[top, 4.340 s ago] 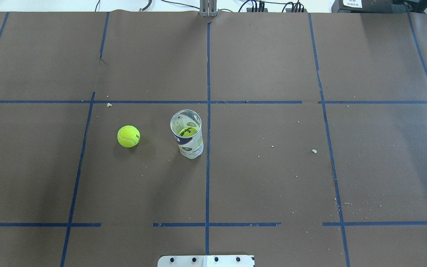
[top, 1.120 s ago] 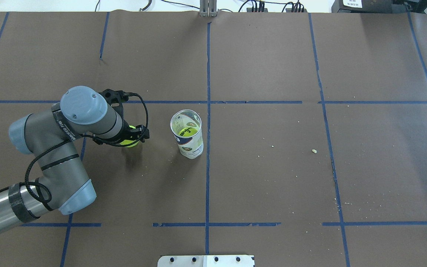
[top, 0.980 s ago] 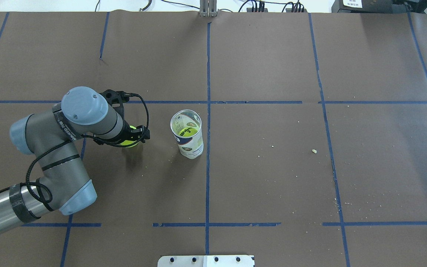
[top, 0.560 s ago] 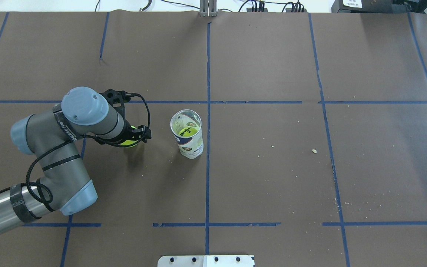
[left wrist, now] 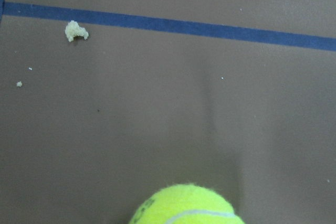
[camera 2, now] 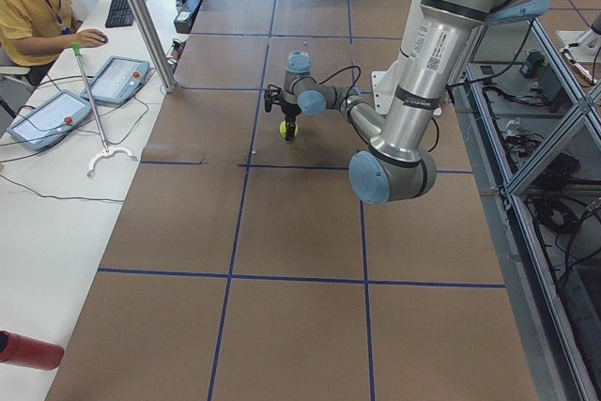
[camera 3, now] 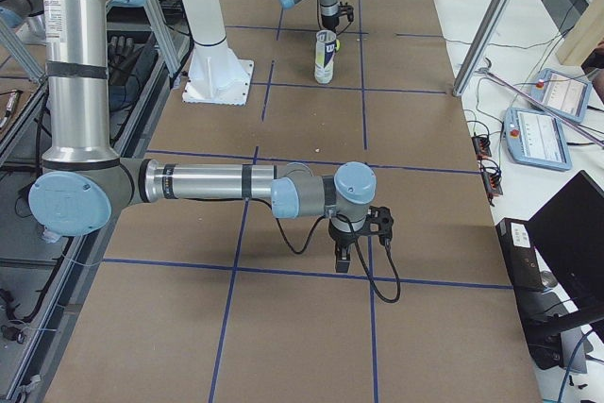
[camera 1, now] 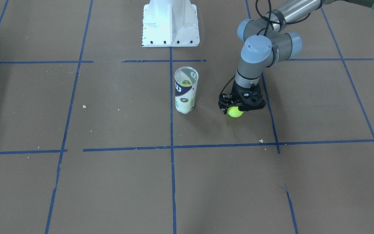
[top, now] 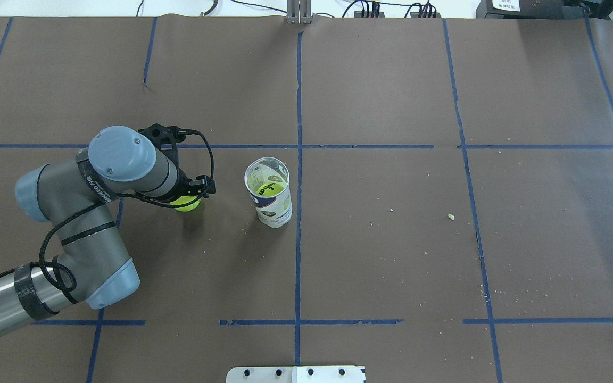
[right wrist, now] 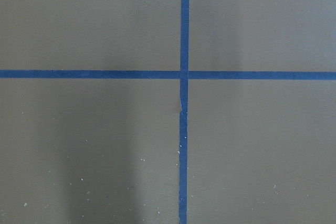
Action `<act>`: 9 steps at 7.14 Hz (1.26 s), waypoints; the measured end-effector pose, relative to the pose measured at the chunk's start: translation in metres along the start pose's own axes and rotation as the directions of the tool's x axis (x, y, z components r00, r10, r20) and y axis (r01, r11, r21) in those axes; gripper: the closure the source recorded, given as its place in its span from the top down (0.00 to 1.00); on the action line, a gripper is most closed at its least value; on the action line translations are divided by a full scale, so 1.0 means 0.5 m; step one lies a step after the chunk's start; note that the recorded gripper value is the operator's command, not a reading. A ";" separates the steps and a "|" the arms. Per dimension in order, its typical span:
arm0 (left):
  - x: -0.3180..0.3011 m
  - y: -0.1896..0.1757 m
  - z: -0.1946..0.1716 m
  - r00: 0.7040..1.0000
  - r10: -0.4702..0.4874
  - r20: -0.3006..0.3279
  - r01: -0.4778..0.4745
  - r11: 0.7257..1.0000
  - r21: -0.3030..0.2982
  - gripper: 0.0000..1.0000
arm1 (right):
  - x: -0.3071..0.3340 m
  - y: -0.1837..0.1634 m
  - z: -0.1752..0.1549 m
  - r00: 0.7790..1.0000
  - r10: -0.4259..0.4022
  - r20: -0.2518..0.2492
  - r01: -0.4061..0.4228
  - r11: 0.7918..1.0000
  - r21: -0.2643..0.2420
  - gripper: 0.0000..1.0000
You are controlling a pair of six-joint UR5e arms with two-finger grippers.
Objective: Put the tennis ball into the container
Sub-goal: 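Close the left gripper around the tennis ball, then lift the ball with the left gripper and carry it over the clear cup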
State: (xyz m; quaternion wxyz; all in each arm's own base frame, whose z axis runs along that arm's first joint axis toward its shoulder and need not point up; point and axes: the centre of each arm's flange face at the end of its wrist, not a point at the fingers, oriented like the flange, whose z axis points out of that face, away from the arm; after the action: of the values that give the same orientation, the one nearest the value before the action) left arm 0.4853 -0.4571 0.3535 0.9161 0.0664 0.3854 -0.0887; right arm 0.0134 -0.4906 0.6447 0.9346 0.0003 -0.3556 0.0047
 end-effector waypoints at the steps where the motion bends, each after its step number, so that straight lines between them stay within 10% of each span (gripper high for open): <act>1: 0.000 -0.002 0.000 1.000 -0.002 0.003 0.002 1.000 0.011 0.47 | 0.000 0.000 0.000 1.000 0.000 0.000 0.000 1.000 0.000 1.00; 2: 0.000 -0.003 0.000 1.000 -0.004 0.004 0.004 1.000 0.016 0.04 | 0.000 0.000 0.000 1.000 0.000 0.000 0.000 1.000 0.000 1.00; 5: 0.015 -0.004 -0.051 0.999 -0.039 -0.024 0.040 0.999 0.025 0.00 | 0.000 0.000 0.000 1.000 0.000 0.000 0.000 1.000 0.000 1.00; 9: 0.117 -0.043 -0.362 0.930 -0.363 -0.055 0.356 0.929 -0.103 0.00 | 0.001 0.001 0.001 1.000 0.000 0.000 0.000 1.000 -0.001 1.00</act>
State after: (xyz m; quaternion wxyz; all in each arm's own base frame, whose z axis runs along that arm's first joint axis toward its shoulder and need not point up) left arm 0.3952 -0.4503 0.1848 0.8718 -0.0438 0.4277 -0.2348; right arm 0.0133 -0.4902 0.6451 0.9347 -0.0002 -0.3555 0.0047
